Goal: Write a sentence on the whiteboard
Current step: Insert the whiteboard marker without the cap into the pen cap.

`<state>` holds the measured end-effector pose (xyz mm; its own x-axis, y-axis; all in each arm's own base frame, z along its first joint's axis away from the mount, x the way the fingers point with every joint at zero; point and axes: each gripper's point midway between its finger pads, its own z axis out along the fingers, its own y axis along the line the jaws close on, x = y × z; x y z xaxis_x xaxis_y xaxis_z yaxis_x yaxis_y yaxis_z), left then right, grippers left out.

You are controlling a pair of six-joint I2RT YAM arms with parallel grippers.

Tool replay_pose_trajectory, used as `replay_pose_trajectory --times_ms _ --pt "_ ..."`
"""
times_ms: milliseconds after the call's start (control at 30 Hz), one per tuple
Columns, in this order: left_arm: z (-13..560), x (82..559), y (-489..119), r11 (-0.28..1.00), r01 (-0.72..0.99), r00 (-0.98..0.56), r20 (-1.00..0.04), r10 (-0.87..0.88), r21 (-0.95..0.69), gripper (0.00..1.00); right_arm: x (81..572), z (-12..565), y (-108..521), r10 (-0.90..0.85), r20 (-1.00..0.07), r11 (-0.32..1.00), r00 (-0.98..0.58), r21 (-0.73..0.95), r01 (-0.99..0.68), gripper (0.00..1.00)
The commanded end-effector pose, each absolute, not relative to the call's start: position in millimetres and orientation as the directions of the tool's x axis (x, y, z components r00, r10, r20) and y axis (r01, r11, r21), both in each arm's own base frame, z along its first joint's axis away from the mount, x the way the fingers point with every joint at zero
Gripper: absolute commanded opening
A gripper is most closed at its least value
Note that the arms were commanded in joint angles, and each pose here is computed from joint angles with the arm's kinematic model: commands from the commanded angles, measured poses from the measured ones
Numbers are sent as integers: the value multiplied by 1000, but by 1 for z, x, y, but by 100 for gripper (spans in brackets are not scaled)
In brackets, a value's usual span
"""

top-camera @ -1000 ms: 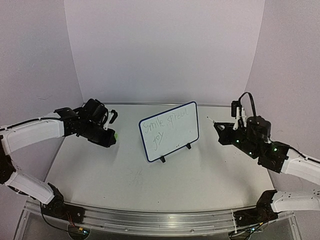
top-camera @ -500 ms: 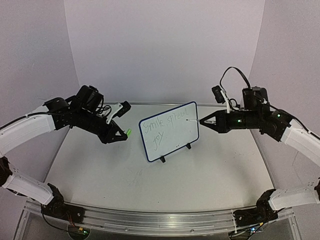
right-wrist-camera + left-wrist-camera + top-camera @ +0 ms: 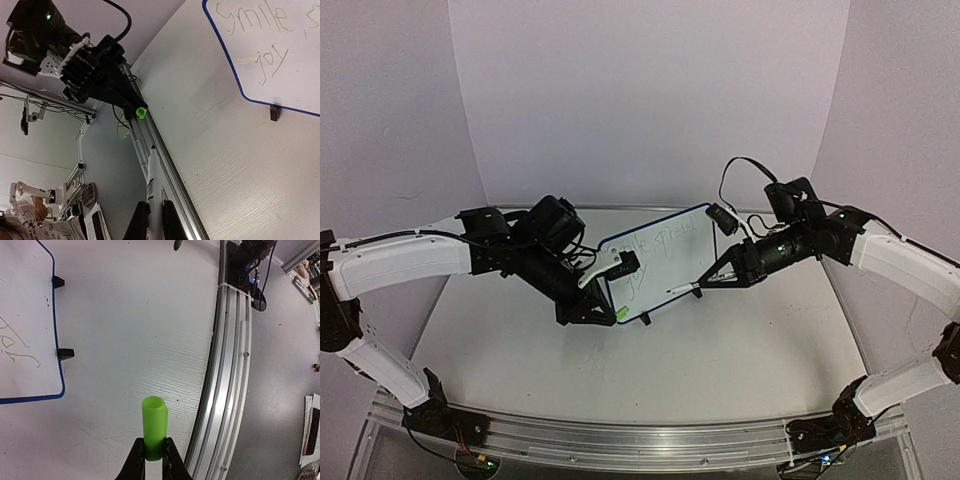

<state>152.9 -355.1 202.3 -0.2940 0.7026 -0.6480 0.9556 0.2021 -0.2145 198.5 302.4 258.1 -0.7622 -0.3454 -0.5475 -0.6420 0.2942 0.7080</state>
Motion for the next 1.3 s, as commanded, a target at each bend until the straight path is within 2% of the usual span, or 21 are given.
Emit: replay_pose_trajectory --times_ms 0,533,1267 --pt "221 146 -378 102 979 -197 -701 686 -176 0 180 271 308 -377 -535 199 -756 750 -630 0" --pt "214 126 -394 34 985 -143 -685 714 -171 0 165 248 328 -466 -477 148 -746 789 -596 0" --pt "217 119 -398 26 982 -151 -699 699 -186 0 158 228 332 -499 -426 169 -755 807 -566 0"
